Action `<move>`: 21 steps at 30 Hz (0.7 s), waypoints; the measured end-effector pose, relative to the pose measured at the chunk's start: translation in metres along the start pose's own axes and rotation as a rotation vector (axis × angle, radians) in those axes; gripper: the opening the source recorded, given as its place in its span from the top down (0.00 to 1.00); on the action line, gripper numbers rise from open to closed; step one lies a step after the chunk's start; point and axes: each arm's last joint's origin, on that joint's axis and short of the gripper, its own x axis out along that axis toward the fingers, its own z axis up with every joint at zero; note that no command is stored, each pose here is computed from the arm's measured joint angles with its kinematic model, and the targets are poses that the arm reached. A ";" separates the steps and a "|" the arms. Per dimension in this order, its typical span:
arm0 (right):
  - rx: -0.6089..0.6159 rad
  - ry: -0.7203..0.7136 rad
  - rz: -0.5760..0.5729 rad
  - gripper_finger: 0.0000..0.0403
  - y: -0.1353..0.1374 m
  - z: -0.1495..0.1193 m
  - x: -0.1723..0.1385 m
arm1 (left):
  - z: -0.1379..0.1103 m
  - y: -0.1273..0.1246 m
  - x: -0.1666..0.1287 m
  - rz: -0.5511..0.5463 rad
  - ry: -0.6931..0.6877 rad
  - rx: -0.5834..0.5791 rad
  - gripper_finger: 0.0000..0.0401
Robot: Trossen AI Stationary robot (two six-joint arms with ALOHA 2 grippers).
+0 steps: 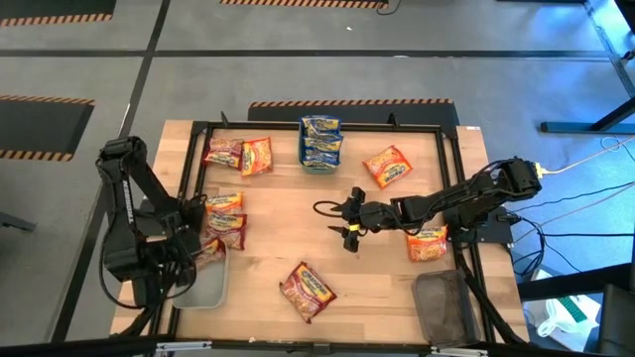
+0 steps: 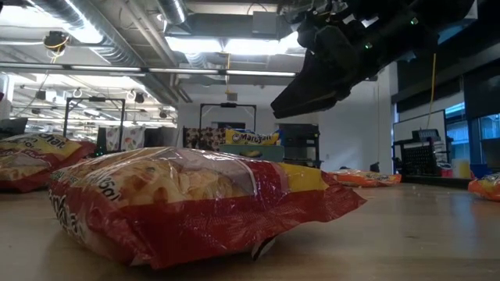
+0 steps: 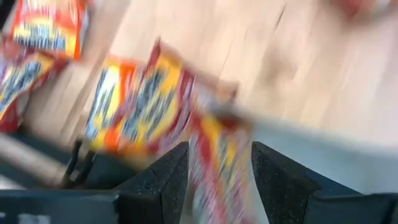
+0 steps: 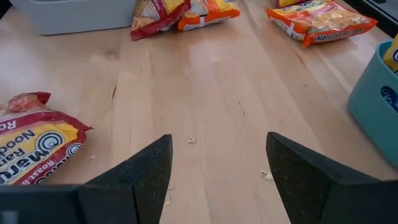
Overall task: Sort Maruchan noodles
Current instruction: Put the red noodle pack into the gray bin
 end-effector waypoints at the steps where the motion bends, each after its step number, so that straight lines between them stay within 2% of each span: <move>1: 0.003 0.000 0.001 0.40 0.000 0.000 0.000 | 0.006 -0.001 -0.001 -0.013 -0.039 -0.027 0.58; 5: 0.023 0.014 0.079 0.40 0.002 0.000 0.000 | 0.025 -0.010 0.001 -0.070 -0.155 -0.107 0.58; 9: 0.023 0.026 0.145 0.40 0.004 -0.001 0.000 | 0.043 -0.023 0.012 -0.136 -0.200 -0.146 0.58; 17: 0.062 0.055 0.246 0.40 0.008 -0.002 0.000 | 0.070 -0.046 0.052 -0.297 -0.250 -0.100 0.58; 21: 0.053 0.071 0.279 0.40 0.009 -0.006 0.004 | 0.070 -0.045 0.079 -0.283 -0.272 -0.023 0.58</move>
